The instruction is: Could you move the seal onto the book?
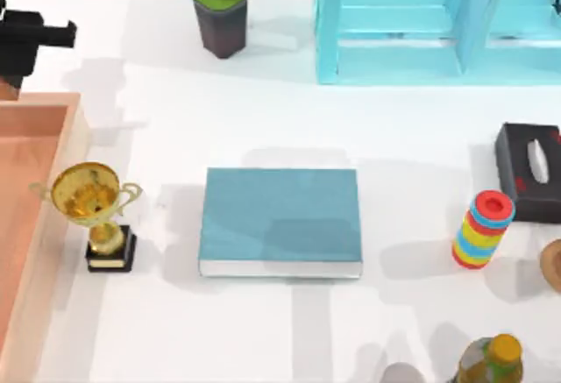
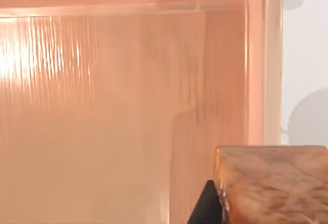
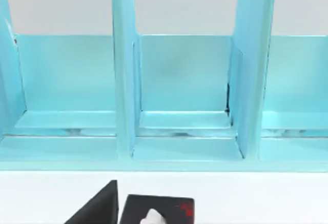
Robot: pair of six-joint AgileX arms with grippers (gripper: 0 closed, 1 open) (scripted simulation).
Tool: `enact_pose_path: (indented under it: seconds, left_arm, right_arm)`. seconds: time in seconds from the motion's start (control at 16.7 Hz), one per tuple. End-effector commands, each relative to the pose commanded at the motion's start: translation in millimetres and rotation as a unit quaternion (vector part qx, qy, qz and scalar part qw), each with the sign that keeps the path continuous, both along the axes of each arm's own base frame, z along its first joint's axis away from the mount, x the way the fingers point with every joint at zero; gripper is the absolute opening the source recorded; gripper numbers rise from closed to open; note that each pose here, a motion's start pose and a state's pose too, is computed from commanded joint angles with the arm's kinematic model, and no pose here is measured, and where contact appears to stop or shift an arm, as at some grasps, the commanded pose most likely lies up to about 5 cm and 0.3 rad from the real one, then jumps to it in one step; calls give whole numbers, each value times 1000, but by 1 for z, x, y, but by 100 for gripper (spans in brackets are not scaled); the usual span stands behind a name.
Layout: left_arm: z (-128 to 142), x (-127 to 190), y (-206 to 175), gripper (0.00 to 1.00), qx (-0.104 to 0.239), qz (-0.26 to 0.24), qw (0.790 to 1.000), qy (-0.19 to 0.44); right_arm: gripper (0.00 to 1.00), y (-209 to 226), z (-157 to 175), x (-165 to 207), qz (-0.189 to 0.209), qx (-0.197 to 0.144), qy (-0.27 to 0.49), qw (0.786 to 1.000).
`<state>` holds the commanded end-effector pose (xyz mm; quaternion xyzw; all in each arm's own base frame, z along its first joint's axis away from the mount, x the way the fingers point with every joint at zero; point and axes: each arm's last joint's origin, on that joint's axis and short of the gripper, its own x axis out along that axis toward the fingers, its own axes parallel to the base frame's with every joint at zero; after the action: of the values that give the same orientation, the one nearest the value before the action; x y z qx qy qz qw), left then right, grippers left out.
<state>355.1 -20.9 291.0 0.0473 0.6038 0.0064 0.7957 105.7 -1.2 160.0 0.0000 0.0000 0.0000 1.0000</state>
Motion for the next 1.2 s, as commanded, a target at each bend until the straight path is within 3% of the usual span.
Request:
enact_pose_path:
  seconds: [0.18,0.48,0.9,1.2]
  left_arm:
    - [11,-12,-28,0,-19,-5,999,42]
    - [-10,-17,-33,0,-37,17,990,134]
    - [-13,-6,-42,0,-40,6,992,123]
    - [-32,18,-93,0,-59,14,992,113]
  right_arm:
    - [100,0,0,0,0,0,0,1000]
    - [100,0,0,0,0,0,0,1000]
    - [100,0,0,0,0,0,0,1000]
    - [100,0,0,0,0,0,0,1000]
